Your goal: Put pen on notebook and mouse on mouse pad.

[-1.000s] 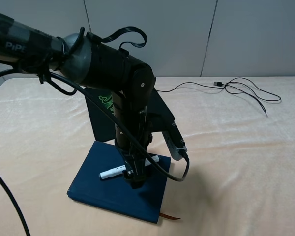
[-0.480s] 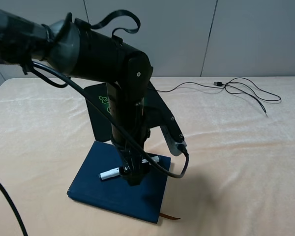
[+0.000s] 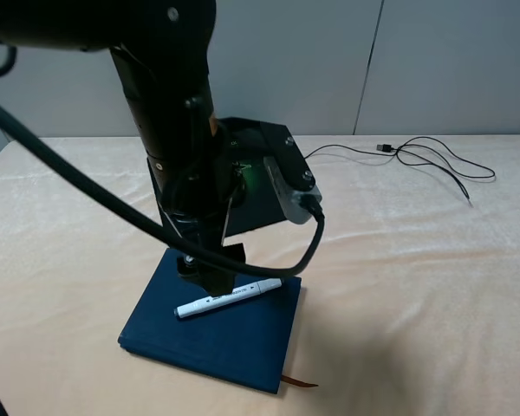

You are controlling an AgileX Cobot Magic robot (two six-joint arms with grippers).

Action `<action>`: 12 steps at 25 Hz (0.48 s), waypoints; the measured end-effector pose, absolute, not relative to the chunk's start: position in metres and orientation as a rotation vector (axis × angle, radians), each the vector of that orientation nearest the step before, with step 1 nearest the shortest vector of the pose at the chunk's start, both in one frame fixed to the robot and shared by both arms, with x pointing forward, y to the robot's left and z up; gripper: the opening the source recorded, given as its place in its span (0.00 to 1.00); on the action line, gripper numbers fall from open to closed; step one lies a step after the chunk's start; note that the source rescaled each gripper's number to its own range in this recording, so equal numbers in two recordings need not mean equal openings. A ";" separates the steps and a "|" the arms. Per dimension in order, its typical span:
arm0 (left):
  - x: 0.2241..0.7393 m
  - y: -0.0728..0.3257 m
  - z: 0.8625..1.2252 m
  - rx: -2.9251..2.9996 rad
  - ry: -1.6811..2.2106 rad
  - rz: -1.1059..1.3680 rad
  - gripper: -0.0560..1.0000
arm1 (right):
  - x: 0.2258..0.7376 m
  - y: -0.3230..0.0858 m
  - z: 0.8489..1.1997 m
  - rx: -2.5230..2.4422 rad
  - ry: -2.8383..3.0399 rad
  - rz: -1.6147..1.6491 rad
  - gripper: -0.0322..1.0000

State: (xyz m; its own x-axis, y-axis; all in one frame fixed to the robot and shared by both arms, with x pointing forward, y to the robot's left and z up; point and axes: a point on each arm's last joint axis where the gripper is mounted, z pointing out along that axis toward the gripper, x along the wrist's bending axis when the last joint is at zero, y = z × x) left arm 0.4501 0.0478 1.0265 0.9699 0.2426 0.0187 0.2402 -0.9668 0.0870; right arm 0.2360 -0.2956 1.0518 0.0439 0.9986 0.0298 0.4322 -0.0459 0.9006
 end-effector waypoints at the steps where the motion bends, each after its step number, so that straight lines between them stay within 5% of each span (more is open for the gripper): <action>1: 0.447 0.051 1.033 3.029 0.377 0.049 1.00 | 0.236 -0.296 1.052 1.579 1.483 0.965 1.00; 12: 0.415 0.094 1.108 2.900 0.459 0.193 1.00 | 0.236 -0.296 1.052 1.579 1.483 0.965 1.00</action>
State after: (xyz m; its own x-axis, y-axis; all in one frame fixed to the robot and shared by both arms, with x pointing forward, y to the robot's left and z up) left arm 0.4148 0.0942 1.1080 0.9433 0.3172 0.0975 0.2912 -0.9321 0.2152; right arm 0.2360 -0.2956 1.0518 0.0439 0.9986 0.0298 0.4322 -0.0459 0.9006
